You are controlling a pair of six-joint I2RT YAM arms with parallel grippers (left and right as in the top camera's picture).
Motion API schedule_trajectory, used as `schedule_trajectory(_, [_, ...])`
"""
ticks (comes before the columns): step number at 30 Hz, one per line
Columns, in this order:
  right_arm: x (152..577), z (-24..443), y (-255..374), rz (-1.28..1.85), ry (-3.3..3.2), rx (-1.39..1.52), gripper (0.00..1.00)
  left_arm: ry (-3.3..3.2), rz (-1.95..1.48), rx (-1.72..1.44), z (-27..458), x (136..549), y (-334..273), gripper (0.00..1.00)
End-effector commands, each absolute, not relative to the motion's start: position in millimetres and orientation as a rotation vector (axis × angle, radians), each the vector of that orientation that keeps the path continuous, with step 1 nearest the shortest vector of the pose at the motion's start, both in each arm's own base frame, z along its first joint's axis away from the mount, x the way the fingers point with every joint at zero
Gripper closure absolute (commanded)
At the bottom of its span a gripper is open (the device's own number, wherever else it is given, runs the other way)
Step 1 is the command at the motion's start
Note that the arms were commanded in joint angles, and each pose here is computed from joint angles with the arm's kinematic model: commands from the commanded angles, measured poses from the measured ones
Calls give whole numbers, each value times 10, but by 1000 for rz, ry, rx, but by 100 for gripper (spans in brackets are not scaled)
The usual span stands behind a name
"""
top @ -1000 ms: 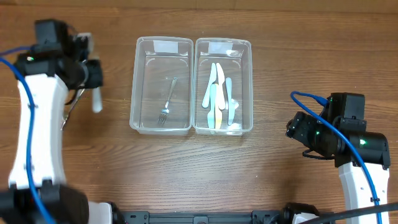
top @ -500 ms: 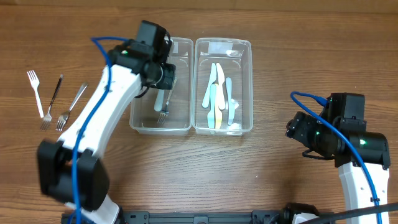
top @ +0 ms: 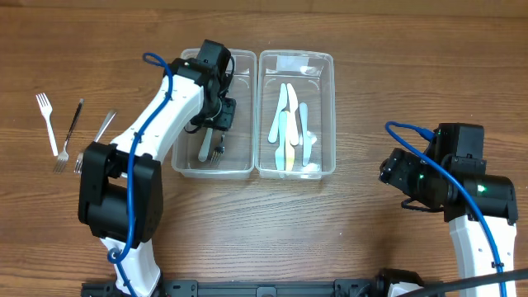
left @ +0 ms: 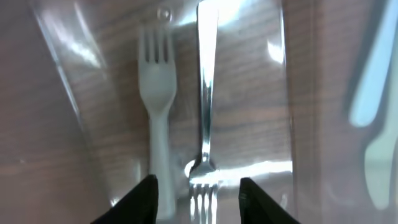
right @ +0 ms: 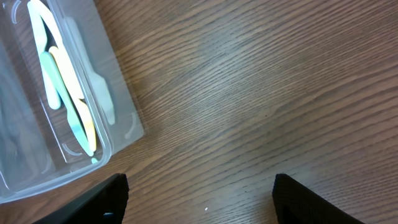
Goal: Pack container
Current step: 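Place the white plastic fork into the left container and release, then lower left gripper onto a metal fork and grasp it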
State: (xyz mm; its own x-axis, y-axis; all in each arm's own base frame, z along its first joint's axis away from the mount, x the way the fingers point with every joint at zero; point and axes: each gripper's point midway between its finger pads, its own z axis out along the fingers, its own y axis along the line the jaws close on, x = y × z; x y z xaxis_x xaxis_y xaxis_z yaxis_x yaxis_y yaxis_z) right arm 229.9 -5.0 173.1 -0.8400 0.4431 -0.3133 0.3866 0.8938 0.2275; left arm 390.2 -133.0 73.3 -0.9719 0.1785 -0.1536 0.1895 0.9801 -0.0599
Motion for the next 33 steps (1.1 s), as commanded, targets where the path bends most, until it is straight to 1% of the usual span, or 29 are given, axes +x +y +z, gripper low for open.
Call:
schedule_trajectory(1, [2303,1746,-50,214,2694,602,23,2852,-17,281,1378,4138,-1197,55])
schedule_trajectory(5, [2305,1746,-51,213,2693,602,23,2761,37,247,2014,4132,-902,51])
schedule_trajectory(8, [2305,1746,-52,213,2693,602,23,2671,56,147,2470,4045,-495,46])
schedule_trajectory(11, [2305,1746,-52,212,2693,602,23,2635,86,-16,2714,3900,-5,45])
schedule_trajectory(14, [2306,1747,-52,213,2692,602,23,2645,123,-178,2773,3724,526,45])
schedule_trajectory(17, [2307,1747,-52,213,2692,601,23,2683,148,-297,2657,3580,953,44])
schedule_trajectory(19, [2313,1750,-52,213,2690,601,23,2706,159,-360,2494,3527,1160,38])
schedule_trajectory(22, [2312,1749,-52,213,2690,601,23,2760,157,-374,2166,3489,1329,32])
schedule_trajectory(23, [2308,1748,-53,212,2691,601,23,2782,158,-366,2050,3471,1364,30])
schedule_trajectory(25, [2302,1745,-56,209,2694,603,23,2826,158,-343,1829,3432,1410,29])
schedule_trajectory(26, [2301,1745,-56,209,2694,603,23,2843,154,-326,1698,3425,1432,25])
schedule_trajectory(32, [2301,1745,-56,209,2694,603,23,2914,167,-110,1157,3421,1548,23])
schedule_trajectory(33, [2301,1745,-56,209,2694,603,23,2927,167,-84,1074,3410,1576,22])
